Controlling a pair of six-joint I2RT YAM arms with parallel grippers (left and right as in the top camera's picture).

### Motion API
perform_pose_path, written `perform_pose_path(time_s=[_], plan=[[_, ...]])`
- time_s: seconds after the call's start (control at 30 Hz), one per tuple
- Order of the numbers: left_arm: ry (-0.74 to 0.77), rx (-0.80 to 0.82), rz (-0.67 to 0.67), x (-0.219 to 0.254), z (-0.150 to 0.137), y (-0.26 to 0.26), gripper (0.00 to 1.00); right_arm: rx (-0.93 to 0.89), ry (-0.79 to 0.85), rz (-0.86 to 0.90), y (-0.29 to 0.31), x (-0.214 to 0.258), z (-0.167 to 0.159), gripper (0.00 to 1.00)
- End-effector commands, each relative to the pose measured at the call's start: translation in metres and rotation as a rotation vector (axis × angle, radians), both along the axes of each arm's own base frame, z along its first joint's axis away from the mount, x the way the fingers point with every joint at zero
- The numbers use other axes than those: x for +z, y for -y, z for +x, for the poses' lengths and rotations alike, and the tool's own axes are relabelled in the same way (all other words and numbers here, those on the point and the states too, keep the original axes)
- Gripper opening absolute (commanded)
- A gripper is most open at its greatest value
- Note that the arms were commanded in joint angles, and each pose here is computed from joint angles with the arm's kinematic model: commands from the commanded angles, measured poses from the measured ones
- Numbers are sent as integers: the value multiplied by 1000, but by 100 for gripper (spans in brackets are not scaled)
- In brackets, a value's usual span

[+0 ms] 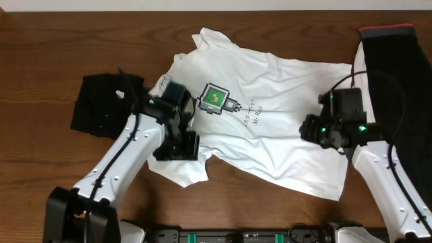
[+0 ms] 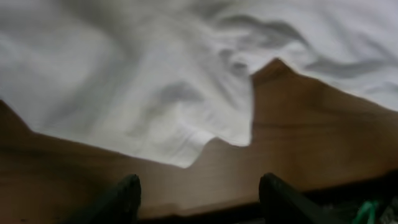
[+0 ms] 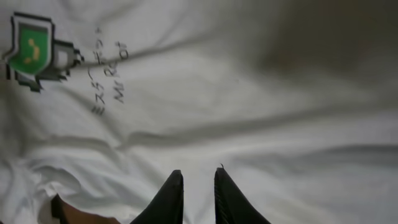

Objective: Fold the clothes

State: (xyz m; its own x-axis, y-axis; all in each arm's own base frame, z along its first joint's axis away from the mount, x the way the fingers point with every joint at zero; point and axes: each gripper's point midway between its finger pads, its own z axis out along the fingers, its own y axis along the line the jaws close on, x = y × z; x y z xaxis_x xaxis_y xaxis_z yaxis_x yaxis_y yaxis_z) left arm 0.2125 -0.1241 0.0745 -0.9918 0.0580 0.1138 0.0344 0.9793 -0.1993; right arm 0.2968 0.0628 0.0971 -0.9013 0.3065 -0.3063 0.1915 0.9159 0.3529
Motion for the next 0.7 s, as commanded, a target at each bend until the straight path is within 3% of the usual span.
perform_pose_path(time_s=[0.0,0.07,0.27,0.47,0.67], plan=[[-30,98,29,-28,-10,-6,64,19,64,-11,4,19,20,17],[-12,170,38,-45,-9,-8,63,18,83,-9,3,27,28,16],[2,299,40,-77,-15,-13,34,19,107,-7,2,33,45,10],[-145,296,120,-76,-54,-28,8,25,89,-12,1,12,60,10],[-255,329,190,-69,-81,-39,6,41,31,-17,0,-25,72,9]])
